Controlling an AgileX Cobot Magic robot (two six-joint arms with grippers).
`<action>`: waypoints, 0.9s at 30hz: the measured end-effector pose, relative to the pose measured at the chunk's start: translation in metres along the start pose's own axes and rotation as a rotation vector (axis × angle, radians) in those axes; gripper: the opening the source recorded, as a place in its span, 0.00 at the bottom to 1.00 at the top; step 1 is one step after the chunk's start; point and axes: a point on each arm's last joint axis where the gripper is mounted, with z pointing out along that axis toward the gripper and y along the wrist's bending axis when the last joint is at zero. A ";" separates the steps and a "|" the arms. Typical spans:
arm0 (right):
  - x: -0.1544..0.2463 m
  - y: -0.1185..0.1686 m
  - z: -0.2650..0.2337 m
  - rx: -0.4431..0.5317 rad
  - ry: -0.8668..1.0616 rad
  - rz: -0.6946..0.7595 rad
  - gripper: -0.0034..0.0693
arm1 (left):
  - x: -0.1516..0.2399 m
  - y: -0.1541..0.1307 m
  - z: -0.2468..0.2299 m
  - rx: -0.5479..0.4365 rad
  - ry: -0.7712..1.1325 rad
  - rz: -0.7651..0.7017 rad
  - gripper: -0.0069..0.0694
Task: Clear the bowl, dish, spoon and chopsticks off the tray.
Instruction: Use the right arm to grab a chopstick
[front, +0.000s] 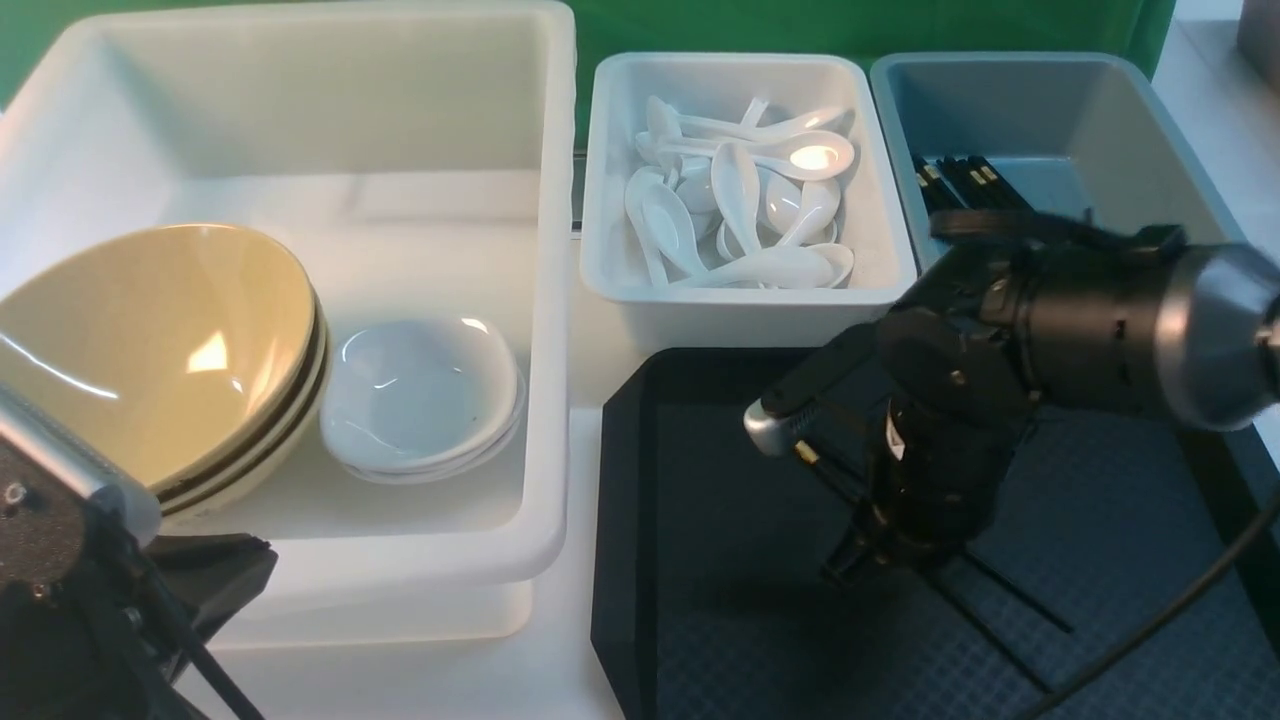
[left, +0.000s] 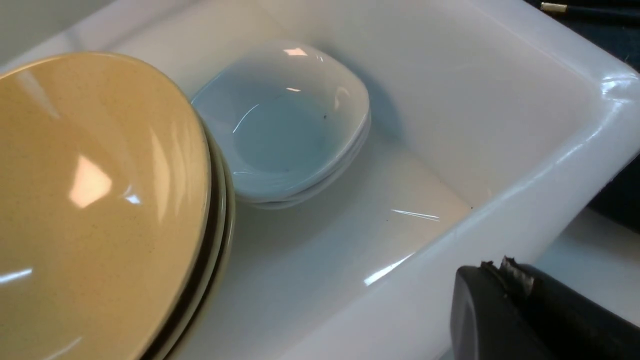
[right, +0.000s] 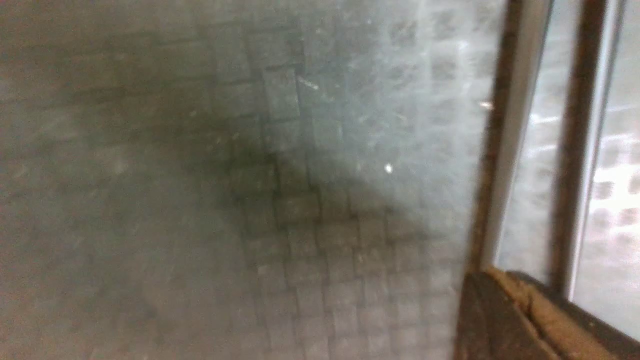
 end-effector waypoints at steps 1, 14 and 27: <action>0.002 -0.002 -0.008 0.001 -0.015 -0.006 0.09 | 0.000 0.000 0.000 -0.001 -0.002 0.001 0.08; -0.006 -0.003 -0.015 -0.010 -0.099 -0.065 0.15 | 0.000 0.000 0.000 -0.001 -0.002 0.002 0.08; -0.038 -0.051 0.039 -0.089 -0.028 0.023 0.66 | 0.001 -0.003 0.000 0.038 0.010 -0.052 0.08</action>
